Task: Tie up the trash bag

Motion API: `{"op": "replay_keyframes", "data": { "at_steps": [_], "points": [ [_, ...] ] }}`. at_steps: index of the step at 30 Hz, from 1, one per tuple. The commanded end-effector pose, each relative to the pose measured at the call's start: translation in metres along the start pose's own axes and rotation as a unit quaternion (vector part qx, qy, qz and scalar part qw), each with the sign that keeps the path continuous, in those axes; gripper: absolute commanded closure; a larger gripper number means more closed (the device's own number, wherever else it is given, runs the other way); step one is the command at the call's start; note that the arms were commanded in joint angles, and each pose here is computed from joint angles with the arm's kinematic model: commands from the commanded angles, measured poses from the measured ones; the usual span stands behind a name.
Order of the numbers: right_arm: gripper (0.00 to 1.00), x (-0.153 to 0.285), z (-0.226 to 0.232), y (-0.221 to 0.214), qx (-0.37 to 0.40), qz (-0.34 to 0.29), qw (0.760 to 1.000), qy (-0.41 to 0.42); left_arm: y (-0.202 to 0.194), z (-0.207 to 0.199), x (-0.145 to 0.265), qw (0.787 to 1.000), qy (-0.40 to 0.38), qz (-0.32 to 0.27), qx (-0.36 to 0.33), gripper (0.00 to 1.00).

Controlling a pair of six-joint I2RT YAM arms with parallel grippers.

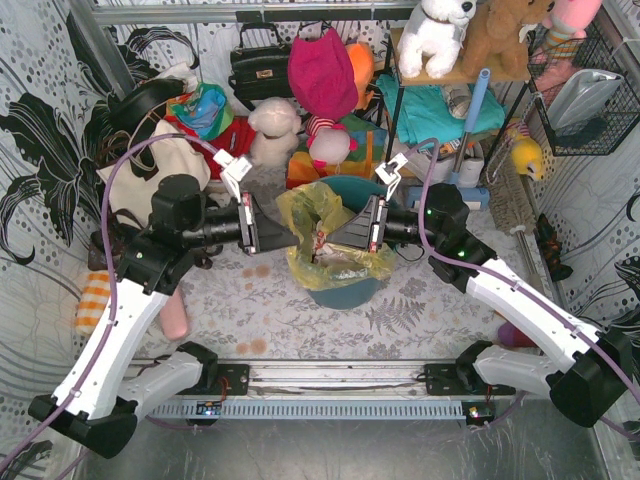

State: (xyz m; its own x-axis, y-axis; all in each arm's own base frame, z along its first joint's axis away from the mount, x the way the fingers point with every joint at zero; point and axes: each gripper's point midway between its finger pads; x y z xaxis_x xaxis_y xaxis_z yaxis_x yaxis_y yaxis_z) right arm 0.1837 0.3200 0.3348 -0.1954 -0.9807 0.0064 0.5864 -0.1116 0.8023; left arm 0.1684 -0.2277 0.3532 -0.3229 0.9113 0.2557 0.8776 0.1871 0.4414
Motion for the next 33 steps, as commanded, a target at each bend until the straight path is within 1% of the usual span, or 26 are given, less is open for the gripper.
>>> {"op": "replay_keyframes", "data": {
  "at_steps": [1,4,6,8,11,14,17,19,23,25,27,29,31,33],
  "points": [
    [1.0,0.003,0.008,0.024,0.041,-0.036,0.998,-0.018,0.026,-0.052,0.006,0.991,-0.128,-0.021,-0.034,1.0],
    [1.0,0.008,-0.003,0.03,0.044,-0.053,0.996,-0.061,0.053,-0.04,-0.001,0.992,-0.107,-0.07,-0.01,1.0],
    [1.0,0.013,-0.008,0.033,0.047,-0.066,0.993,-0.083,0.075,-0.032,-0.005,0.989,-0.093,-0.115,0.007,1.0],
    [1.0,0.017,-0.009,0.038,0.054,-0.08,0.991,-0.097,0.098,-0.021,-0.008,0.985,-0.059,-0.164,0.02,1.0],
    [1.0,0.026,-0.017,0.046,0.058,-0.1,0.984,-0.138,0.126,-0.003,-0.006,0.972,-0.006,-0.231,0.029,1.0],
    [1.0,0.037,-0.029,0.048,0.057,-0.114,0.974,-0.186,0.143,0.015,0.0,0.959,0.043,-0.278,0.034,1.0],
    [1.0,0.049,-0.038,0.051,0.057,-0.127,0.964,-0.227,0.15,0.034,0.003,0.949,0.089,-0.301,0.038,1.0],
    [1.0,0.055,-0.042,0.054,0.058,-0.138,0.958,-0.246,0.152,0.044,0.004,0.945,0.107,-0.307,0.041,1.0],
    [1.0,0.064,-0.046,0.058,0.058,-0.16,0.949,-0.266,0.152,0.067,0.002,0.937,0.143,-0.314,0.048,1.0],
    [1.0,0.061,-0.039,0.059,0.064,-0.166,0.954,-0.243,0.151,0.077,0.0,0.936,0.155,-0.312,0.052,1.0],
    [1.0,0.054,-0.024,0.06,0.078,-0.161,0.963,-0.2,0.147,0.082,-0.006,0.94,0.155,-0.298,0.054,1.0],
    [1.0,0.045,-0.005,0.057,0.097,-0.136,0.975,-0.148,0.142,0.081,-0.012,0.948,0.145,-0.278,0.054,1.0],
    [1.0,0.037,0.021,0.049,0.112,-0.105,0.985,-0.075,0.138,0.079,-0.018,0.955,0.134,-0.26,0.053,1.0],
    [1.0,0.035,0.04,0.04,0.117,-0.069,0.99,-0.02,0.134,0.076,-0.02,0.959,0.125,-0.249,0.05,1.0]
  ]
}}
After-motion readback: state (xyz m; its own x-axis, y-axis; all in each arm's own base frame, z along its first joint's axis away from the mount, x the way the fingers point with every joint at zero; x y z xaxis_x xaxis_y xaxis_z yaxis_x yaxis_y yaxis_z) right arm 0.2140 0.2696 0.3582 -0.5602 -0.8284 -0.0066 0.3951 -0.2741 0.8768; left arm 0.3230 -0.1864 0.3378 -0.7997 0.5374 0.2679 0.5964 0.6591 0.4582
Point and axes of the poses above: each gripper's point midway between its finger pads, its own x axis back along the fingers, its own z axis along the line the jaws close on, y = z × x, and after that the axes turned 12 degrees about x, right-handed
